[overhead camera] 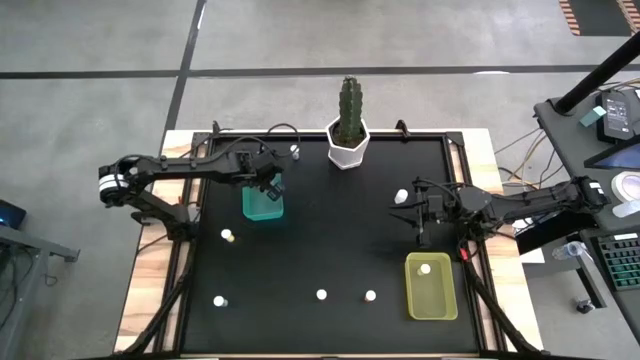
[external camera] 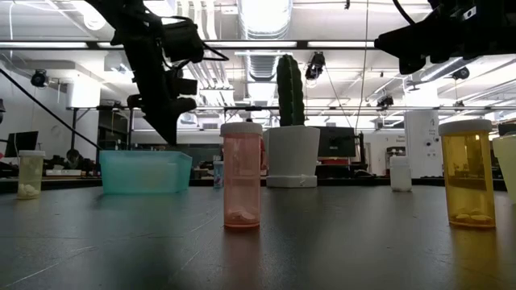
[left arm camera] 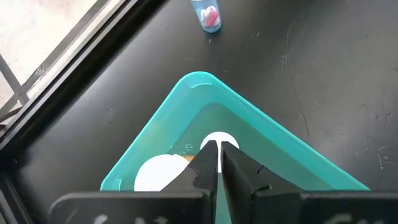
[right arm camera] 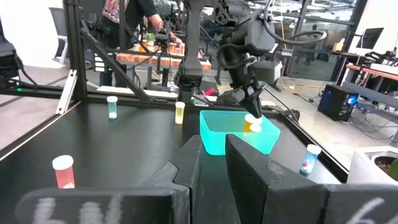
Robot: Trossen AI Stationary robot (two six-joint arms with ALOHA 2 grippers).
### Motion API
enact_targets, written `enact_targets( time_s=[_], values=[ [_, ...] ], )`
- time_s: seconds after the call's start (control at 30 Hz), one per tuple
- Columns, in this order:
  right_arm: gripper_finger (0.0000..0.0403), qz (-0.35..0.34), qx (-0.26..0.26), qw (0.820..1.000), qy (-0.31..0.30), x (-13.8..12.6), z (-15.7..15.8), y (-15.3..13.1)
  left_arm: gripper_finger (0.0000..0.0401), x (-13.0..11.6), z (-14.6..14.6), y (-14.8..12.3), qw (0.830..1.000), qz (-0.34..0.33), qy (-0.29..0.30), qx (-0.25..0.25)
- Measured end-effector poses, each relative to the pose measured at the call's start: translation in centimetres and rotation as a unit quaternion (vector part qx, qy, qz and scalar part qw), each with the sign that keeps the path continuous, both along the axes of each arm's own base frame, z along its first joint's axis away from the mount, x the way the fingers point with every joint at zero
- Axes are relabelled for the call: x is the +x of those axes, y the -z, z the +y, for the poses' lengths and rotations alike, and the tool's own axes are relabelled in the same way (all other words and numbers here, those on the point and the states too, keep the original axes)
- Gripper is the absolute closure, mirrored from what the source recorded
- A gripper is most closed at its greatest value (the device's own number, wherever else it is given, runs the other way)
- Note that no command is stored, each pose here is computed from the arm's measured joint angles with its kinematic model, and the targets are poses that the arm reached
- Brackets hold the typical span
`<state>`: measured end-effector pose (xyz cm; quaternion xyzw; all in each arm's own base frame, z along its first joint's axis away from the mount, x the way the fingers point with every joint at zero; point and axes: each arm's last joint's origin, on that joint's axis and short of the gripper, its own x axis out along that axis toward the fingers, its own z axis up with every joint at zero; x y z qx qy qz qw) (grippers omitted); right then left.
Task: Pick and place medicine bottles into bin by pill shape (circle, oval)
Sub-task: Put the yellow tablet bottle into the yellow bin
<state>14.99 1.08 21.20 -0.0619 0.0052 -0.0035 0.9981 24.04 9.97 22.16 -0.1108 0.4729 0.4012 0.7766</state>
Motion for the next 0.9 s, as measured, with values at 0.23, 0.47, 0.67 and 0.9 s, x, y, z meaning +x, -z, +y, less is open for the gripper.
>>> enact_targets(
  time_s=[0.23,0.47,0.67,0.9],
  values=[
    [0.0339,0.003,0.001,1.000,0.004,0.0,0.0,0.1,0.0400,0.5,-0.3,-1.0,1.000,-0.017,0.009,0.011],
    [0.0339,-0.003,0.021,1.000,0.005,0.0,0.0,-0.1,0.0400,1.5,-2.7,-2.9,0.993,-0.067,0.087,0.043],
    [0.0339,-0.025,0.043,0.999,0.004,0.0,0.0,-0.5,0.0400,1.5,-5.8,-4.8,0.978,-0.116,0.162,0.063],
    [0.0339,-0.021,0.074,0.997,0.004,0.0,0.0,-0.4,0.0400,1.1,-9.3,-6.7,0.942,-0.163,0.274,0.109]
  ],
)
